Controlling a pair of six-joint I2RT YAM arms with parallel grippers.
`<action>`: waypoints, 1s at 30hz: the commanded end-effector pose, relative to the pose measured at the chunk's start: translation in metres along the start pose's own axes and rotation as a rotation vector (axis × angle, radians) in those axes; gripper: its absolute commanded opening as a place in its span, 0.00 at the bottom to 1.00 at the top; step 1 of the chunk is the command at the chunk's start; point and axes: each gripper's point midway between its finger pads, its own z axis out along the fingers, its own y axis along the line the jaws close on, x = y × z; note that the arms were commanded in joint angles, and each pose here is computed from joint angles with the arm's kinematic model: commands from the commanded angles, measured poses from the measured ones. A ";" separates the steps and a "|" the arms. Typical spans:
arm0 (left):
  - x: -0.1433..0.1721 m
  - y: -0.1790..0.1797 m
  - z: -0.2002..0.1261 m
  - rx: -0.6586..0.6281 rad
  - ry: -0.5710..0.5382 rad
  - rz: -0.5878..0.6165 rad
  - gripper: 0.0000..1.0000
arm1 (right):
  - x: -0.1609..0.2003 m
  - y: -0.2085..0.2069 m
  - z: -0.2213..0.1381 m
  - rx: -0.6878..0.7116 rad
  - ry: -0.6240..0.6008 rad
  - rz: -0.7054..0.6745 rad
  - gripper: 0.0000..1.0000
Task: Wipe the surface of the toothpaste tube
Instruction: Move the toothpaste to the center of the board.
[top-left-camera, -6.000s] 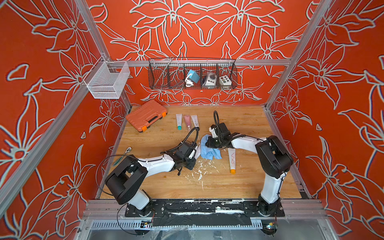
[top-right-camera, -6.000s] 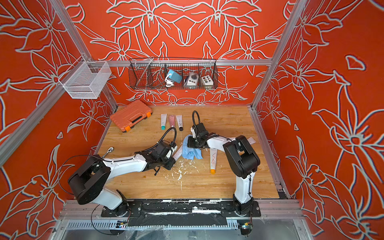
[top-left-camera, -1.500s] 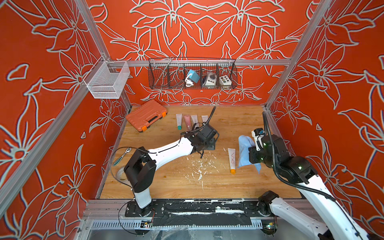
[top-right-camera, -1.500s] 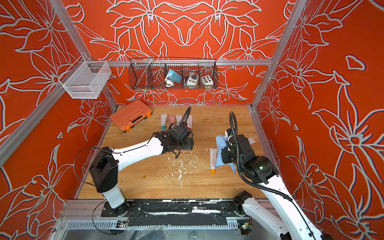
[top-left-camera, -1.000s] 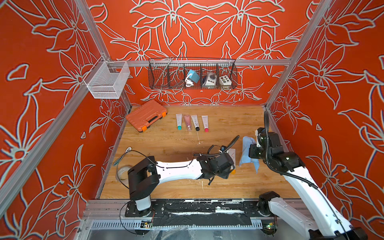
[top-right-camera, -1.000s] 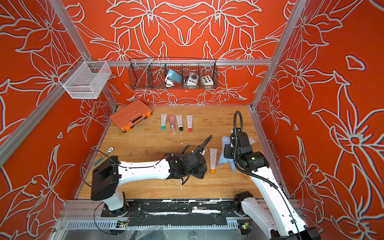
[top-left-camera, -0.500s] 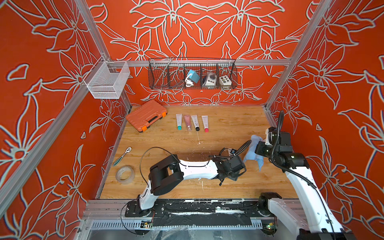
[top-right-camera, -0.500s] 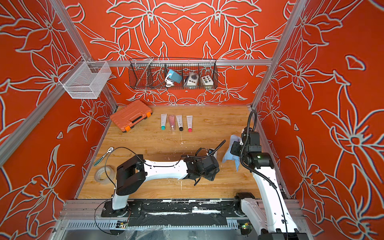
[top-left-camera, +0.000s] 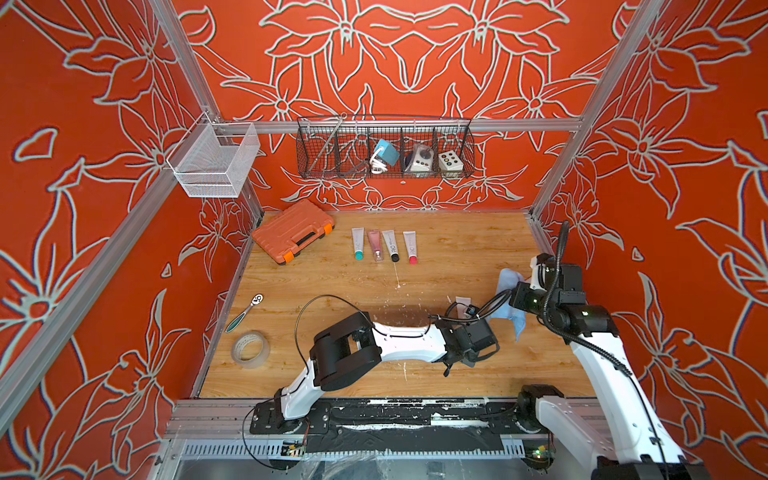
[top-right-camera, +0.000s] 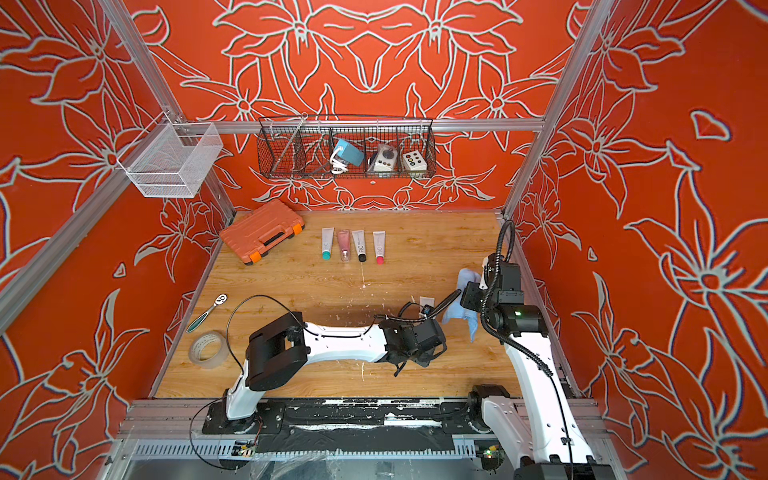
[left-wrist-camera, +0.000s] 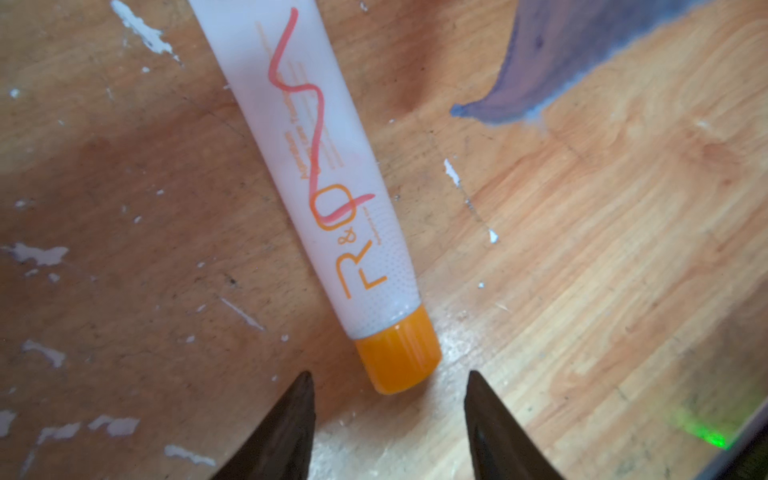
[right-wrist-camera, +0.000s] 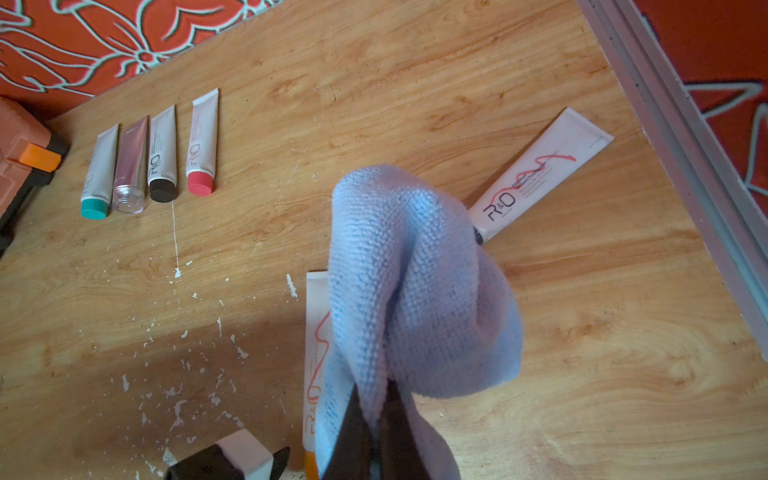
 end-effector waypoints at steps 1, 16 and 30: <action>-0.001 0.007 0.007 -0.041 0.002 -0.007 0.55 | 0.001 0.000 0.002 -0.013 -0.004 0.014 0.00; -0.010 0.026 0.022 -0.066 0.005 -0.036 0.46 | 0.002 0.000 0.001 -0.016 -0.004 0.011 0.00; -0.010 0.026 0.014 -0.021 0.000 0.010 0.36 | 0.002 0.003 0.003 -0.036 0.000 0.008 0.00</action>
